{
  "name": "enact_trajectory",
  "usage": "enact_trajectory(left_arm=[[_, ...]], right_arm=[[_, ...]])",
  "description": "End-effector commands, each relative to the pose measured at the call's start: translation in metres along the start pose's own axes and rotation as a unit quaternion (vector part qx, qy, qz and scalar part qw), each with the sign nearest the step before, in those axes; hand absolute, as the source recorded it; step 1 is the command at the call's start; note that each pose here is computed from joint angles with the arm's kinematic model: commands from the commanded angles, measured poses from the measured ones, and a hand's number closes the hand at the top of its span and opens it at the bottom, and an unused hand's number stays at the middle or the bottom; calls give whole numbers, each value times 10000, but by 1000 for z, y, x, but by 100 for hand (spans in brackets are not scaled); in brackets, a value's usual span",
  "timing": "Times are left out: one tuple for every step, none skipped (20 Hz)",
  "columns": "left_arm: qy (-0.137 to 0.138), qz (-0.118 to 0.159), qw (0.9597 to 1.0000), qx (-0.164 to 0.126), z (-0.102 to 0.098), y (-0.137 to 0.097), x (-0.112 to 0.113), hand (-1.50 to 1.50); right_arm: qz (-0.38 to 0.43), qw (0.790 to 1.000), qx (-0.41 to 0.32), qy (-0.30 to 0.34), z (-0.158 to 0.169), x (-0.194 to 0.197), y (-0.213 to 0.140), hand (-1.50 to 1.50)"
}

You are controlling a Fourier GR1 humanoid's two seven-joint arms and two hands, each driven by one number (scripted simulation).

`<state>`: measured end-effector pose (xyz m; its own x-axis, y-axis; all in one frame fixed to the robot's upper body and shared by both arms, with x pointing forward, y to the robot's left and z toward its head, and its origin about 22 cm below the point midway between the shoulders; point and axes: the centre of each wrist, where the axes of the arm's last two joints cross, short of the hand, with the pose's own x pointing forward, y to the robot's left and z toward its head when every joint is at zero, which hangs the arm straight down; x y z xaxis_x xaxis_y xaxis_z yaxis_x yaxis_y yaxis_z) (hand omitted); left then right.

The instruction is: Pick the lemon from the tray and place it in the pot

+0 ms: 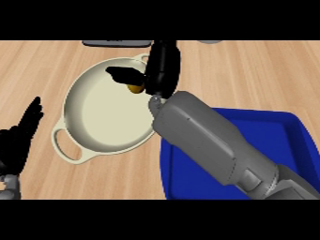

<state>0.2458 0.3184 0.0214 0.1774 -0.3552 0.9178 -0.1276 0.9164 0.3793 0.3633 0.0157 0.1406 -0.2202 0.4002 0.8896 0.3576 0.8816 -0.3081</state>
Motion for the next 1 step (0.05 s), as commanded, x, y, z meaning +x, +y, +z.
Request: enact_trajectory(left_arm=[[121, -44, 9997, 229, 9, 2, -13, 0]], right_arm=[[-469, 9988, -129, 66, 34, -19, -7, -150]])
